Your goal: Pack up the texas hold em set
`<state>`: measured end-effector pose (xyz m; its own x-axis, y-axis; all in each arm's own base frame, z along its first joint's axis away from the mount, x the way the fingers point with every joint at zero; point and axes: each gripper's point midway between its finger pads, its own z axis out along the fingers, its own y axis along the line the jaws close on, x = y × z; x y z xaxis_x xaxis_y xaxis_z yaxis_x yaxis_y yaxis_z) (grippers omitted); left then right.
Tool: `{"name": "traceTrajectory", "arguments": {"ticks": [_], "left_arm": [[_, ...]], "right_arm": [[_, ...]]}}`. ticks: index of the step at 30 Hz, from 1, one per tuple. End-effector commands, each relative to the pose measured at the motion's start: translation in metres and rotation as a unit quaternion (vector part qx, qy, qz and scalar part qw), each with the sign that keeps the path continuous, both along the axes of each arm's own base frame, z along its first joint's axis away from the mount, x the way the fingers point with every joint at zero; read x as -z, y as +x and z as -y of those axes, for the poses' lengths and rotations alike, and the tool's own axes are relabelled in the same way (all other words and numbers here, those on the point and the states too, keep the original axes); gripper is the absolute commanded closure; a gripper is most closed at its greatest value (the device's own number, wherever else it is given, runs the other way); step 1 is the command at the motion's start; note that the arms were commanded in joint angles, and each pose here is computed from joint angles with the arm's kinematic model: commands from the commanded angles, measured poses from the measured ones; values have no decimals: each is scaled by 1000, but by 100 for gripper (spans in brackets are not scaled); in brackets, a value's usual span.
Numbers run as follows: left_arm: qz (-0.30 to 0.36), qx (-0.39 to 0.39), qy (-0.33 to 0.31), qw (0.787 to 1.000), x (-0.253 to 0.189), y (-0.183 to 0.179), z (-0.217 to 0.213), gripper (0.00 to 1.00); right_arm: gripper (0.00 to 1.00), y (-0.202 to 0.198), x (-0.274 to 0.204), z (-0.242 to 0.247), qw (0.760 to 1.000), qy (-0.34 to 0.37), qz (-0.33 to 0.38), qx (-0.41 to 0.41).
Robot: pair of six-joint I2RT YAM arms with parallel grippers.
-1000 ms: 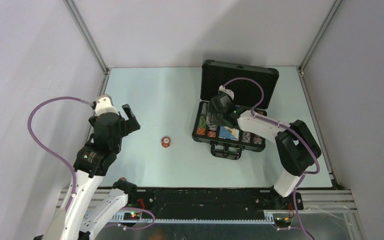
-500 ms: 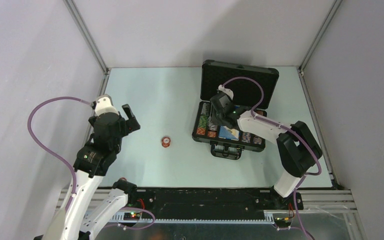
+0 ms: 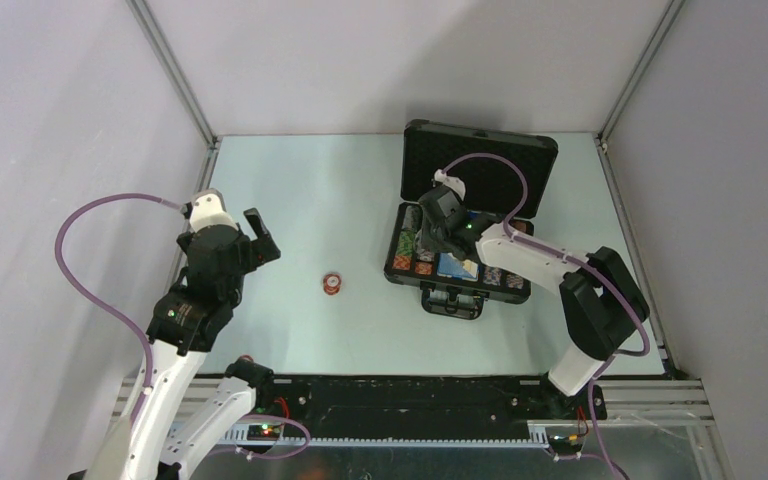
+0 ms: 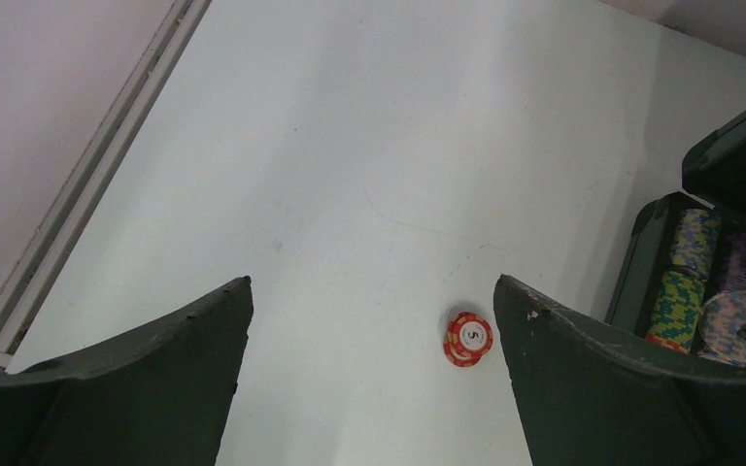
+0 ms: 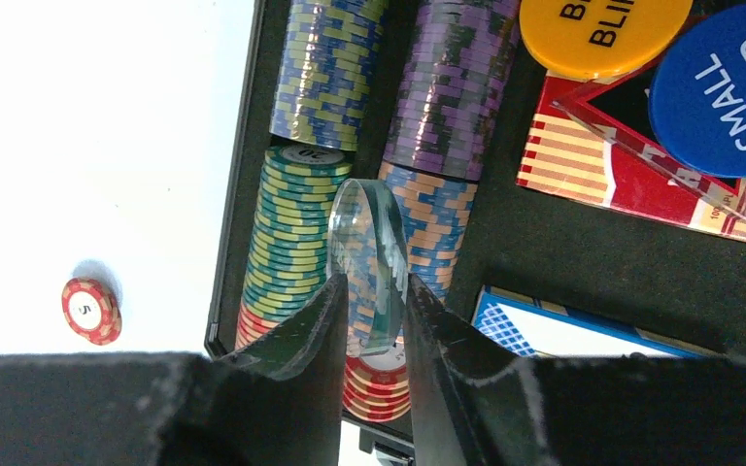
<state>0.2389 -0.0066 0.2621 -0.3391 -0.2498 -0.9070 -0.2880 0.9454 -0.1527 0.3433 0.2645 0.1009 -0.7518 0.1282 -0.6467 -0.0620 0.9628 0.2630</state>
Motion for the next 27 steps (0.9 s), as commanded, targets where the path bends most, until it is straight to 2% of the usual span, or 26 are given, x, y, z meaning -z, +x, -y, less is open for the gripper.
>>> {"name": "traceTrajectory", "arguments": {"ticks": [1,7,15,18,23,27], "left_arm": [[10,4,0,1000,-3,4,1,2],[10,4,0,1000,-4,4,1,2],[10,4,0,1000,-3,4,1,2],[10,4,0,1000,-3,4,1,2],[11,4,-1,1000,-4,4,1,2],[11,4,-1,1000,-4,4,1,2]], "right_arm": [[72,5,-23,-1,999,4,33,2],[84,11,-26,-2,999,7,46,5],[87,22,-26,-9,998,38,48,5],[76,23,-24,-10,998,42,46,5],[87,25,-23,-9,998,39,47,6],[76,26,-20,-10,998,45,41,4]]}}
